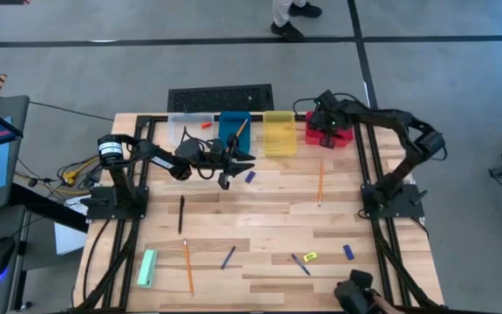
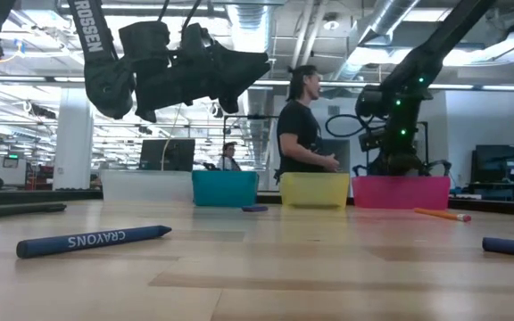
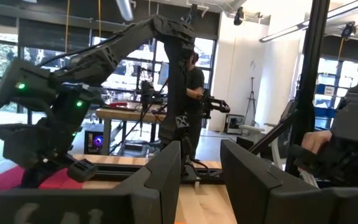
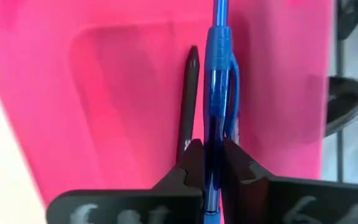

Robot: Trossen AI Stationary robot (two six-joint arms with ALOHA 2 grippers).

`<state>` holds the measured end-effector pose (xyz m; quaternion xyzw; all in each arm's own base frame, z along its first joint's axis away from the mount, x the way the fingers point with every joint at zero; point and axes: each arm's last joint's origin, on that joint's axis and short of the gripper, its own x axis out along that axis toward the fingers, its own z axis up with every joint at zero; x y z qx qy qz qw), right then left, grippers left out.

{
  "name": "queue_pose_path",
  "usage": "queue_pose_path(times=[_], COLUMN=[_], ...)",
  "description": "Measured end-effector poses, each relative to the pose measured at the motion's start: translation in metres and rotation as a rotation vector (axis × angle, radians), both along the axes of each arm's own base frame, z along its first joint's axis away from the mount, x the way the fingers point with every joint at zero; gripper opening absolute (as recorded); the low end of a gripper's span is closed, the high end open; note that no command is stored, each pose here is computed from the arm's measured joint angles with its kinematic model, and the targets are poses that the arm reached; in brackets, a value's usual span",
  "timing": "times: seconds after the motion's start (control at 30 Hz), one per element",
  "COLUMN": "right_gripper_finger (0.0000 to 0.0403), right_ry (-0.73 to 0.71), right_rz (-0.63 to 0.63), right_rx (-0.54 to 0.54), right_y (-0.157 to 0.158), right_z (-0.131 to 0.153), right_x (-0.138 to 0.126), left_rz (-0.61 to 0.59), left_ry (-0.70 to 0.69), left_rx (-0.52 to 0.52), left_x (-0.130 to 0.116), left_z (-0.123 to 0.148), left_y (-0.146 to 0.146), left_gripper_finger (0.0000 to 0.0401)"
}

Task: Sort crayons/erasers/pens/pencils in bins
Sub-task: Put the blue pen into the red bin, then put the blue eraser into the transparent bin

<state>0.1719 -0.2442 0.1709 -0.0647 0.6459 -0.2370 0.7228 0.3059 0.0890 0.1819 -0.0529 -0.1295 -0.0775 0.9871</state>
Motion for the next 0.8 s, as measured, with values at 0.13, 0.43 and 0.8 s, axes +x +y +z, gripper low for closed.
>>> queue_pose_path(times=[0.13, 0.43, 0.8], right_gripper_finger=[0.0021, 0.0058, 0.0099], right_ry=[0.031, 0.041, -0.029], right_rz=[-0.025, -0.039, -0.051], right_rx=[0.056, 0.078, 0.011], right_y=[-0.006, -0.007, 0.004], right_z=[-0.006, -0.007, 0.018], right_x=[0.000, 0.001, 0.005], left_rz=[0.002, 0.002, -0.053], left_ry=[-0.001, -0.002, 0.009], left_rx=[0.009, 0.009, 0.037], left_x=[0.000, 0.000, 0.000], left_z=[0.000, 0.000, -0.001], left_y=[0.000, 0.000, -0.002], left_gripper_finger=[0.0105, 0.0105, 0.0105])
